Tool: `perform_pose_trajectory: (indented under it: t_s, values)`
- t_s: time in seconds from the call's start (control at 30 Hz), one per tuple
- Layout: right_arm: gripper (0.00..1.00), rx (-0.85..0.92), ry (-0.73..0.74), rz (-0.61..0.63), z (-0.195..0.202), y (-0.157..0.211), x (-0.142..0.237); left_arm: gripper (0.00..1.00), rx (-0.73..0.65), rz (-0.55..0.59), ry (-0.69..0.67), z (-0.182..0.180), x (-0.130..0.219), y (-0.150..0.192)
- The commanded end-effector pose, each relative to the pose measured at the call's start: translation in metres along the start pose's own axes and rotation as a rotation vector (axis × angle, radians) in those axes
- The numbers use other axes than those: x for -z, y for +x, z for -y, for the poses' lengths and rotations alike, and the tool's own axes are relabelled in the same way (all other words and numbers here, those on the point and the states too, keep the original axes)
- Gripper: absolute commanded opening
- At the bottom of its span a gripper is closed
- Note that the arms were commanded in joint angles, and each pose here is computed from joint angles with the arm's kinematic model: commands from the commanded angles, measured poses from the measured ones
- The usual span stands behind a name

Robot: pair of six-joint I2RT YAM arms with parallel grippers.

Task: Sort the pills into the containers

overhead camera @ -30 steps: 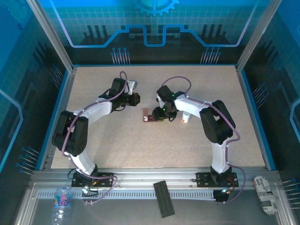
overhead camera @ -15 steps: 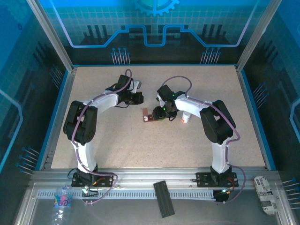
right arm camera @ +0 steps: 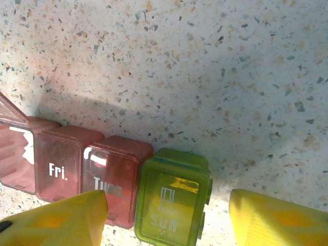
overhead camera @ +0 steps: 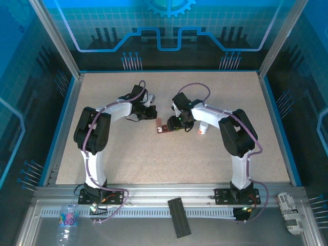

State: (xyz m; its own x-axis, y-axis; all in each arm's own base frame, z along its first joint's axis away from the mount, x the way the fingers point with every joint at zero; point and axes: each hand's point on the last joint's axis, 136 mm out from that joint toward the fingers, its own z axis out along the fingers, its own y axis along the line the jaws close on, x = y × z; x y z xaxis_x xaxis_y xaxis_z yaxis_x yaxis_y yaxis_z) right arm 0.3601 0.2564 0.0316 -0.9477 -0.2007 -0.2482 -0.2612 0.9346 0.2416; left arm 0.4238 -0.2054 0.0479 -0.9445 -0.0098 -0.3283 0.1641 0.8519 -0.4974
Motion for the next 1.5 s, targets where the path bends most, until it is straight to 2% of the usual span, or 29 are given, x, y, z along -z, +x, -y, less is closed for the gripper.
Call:
perform_pose_trajectory:
  t_s: [0.0, 0.7, 1.2, 1.47]
  values:
    - [0.65, -0.036, 0.028, -0.047, 0.013, 0.011, -0.014, 0.00, 0.010, -0.033, 0.039, 0.009, -0.003, 0.004]
    - [0.63, -0.055, 0.030, -0.060, 0.016, 0.013, -0.019, 0.00, 0.033, 0.006, 0.141, 0.037, 0.019, 0.023]
    - [0.62, -0.064, 0.032, -0.066, 0.018, 0.016, -0.023, 0.00, 0.009, -0.005, 0.153, 0.051, 0.027, 0.045]
    - [0.62, -0.072, 0.031, -0.069, 0.019, 0.016, -0.025, 0.00, 0.010, -0.032, 0.151, 0.052, 0.021, 0.060]
